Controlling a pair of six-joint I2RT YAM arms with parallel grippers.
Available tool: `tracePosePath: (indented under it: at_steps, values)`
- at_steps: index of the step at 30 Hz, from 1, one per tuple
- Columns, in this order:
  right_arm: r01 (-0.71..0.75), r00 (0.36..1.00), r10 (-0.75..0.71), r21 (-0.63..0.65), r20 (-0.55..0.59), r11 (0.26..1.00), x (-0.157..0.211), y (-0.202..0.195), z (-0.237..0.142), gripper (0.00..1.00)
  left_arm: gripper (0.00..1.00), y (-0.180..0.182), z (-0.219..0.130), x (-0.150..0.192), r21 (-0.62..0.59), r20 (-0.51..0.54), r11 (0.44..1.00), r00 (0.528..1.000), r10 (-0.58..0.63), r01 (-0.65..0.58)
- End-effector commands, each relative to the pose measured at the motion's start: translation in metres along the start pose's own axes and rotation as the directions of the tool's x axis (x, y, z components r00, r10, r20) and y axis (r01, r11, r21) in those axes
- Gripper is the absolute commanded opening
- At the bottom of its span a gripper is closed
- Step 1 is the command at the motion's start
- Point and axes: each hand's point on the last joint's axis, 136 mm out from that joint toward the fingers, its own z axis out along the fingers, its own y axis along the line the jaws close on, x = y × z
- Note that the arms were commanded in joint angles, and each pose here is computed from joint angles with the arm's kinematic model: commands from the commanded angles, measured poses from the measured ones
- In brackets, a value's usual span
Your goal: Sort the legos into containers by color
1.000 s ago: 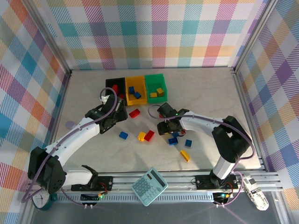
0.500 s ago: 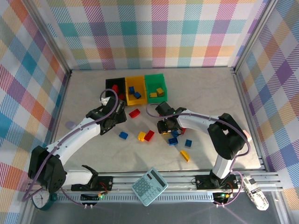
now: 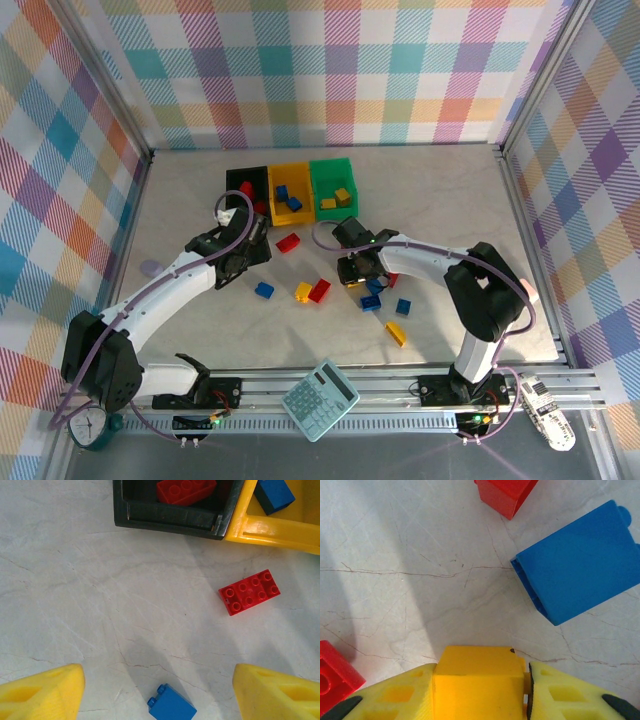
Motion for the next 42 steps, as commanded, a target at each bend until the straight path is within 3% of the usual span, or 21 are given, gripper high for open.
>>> tracePosePath:
  at_steps: [1, 12, 18, 22, 29, 37, 42]
  values:
    - [0.044, 0.996, -0.041, -0.038, 0.076, 0.998, -0.023, 0.011, -0.031, 0.37, 0.78, 0.001, -0.010, 0.002, 0.003, 0.010, 1.000, 1.000, 0.016, -0.016]
    - [0.098, 0.946, -0.075, -0.059, 0.315, 0.993, -0.139, 0.004, -0.094, 0.37, 0.78, -0.008, -0.015, 0.015, 0.020, -0.001, 0.998, 0.999, 0.052, -0.052]
    - [0.085, 0.916, -0.042, -0.091, 0.399, 0.992, -0.209, -0.007, -0.086, 0.36, 0.78, -0.007, -0.027, 0.015, 0.030, 0.014, 0.997, 0.998, 0.066, -0.066]
    - [0.080, 0.925, -0.042, -0.085, 0.377, 0.993, -0.234, -0.013, -0.066, 0.36, 0.78, -0.002, -0.034, 0.016, 0.028, 0.025, 0.997, 0.997, 0.066, -0.067]
    - [0.103, 0.934, -0.046, -0.146, 0.353, 0.984, -0.225, -0.002, -0.057, 0.39, 0.79, 0.007, -0.038, 0.017, 0.006, 0.037, 0.998, 0.997, 0.070, -0.070]
    - [0.132, 0.957, -0.063, -0.232, 0.283, 0.964, -0.174, 0.042, -0.037, 0.57, 0.79, 0.008, -0.041, 0.012, -0.004, 0.053, 0.997, 0.996, 0.073, -0.073]
    - [0.144, 0.964, -0.080, -0.244, 0.254, 0.959, -0.152, 0.064, -0.022, 0.62, 0.79, 0.011, -0.041, 0.013, -0.014, 0.051, 0.997, 0.996, 0.078, -0.077]
